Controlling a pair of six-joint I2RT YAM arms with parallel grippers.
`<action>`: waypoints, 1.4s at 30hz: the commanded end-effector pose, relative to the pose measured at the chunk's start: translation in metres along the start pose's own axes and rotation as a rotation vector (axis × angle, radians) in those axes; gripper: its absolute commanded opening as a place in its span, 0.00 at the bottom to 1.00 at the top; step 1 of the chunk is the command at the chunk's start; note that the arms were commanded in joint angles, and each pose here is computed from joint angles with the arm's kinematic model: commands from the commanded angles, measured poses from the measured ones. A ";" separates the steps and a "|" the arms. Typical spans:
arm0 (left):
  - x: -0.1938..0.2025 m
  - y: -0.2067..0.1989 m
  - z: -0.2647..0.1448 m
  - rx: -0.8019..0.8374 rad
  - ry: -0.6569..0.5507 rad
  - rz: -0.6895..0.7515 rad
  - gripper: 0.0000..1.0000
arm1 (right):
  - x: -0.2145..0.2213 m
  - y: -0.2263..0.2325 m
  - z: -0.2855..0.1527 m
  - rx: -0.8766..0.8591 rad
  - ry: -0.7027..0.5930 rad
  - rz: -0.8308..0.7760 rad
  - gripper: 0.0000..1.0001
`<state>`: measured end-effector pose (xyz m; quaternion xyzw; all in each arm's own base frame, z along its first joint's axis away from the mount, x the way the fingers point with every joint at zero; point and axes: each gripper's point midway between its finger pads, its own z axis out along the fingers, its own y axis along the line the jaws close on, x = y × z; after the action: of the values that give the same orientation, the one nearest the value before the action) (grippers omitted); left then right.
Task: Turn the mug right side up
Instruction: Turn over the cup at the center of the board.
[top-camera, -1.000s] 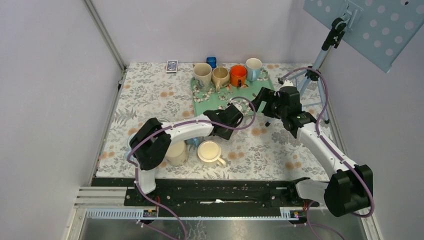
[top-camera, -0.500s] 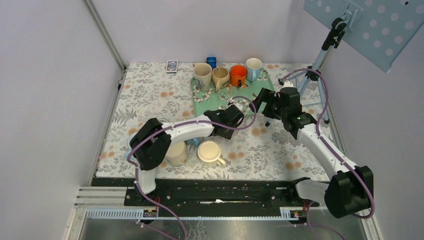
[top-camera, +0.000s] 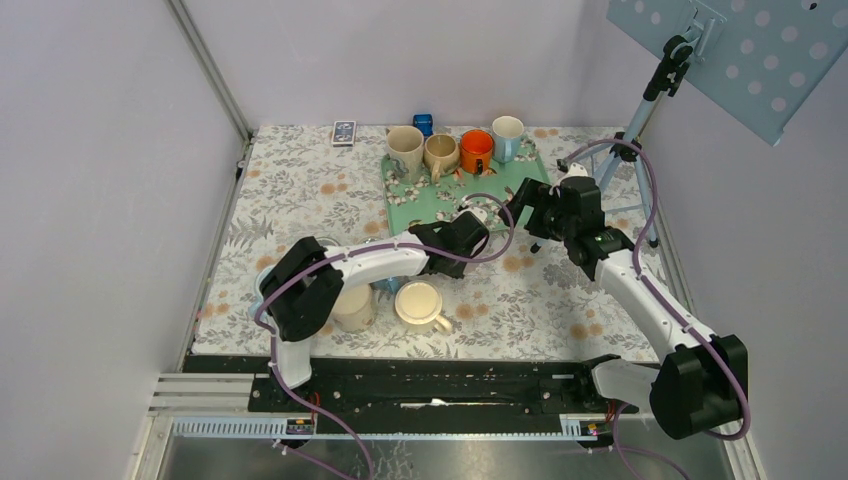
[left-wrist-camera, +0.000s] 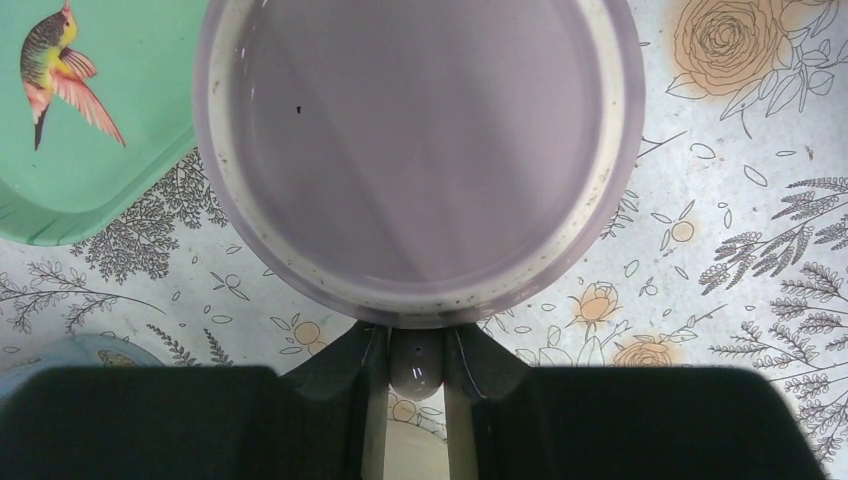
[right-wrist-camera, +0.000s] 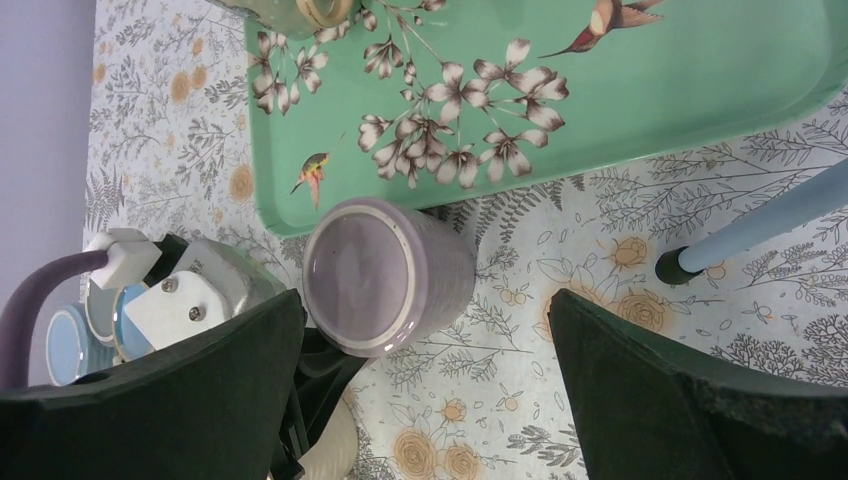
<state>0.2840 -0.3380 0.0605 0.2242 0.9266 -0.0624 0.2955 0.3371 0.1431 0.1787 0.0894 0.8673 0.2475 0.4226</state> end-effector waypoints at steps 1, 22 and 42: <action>-0.031 0.001 -0.011 0.003 -0.120 -0.050 0.02 | -0.001 0.008 -0.008 -0.035 -0.017 -0.007 1.00; -0.093 -0.005 -0.078 0.207 -0.380 -0.233 0.00 | 0.042 0.023 -0.030 -0.206 0.040 0.123 1.00; -0.115 -0.002 -0.083 0.470 -0.338 -0.569 0.00 | 0.073 0.038 -0.025 -0.322 0.096 0.185 1.00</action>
<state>0.3090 -0.3391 0.1233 0.0572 0.9093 -0.2581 0.3213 0.2708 0.1777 0.1428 0.1108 0.8415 0.3941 0.3526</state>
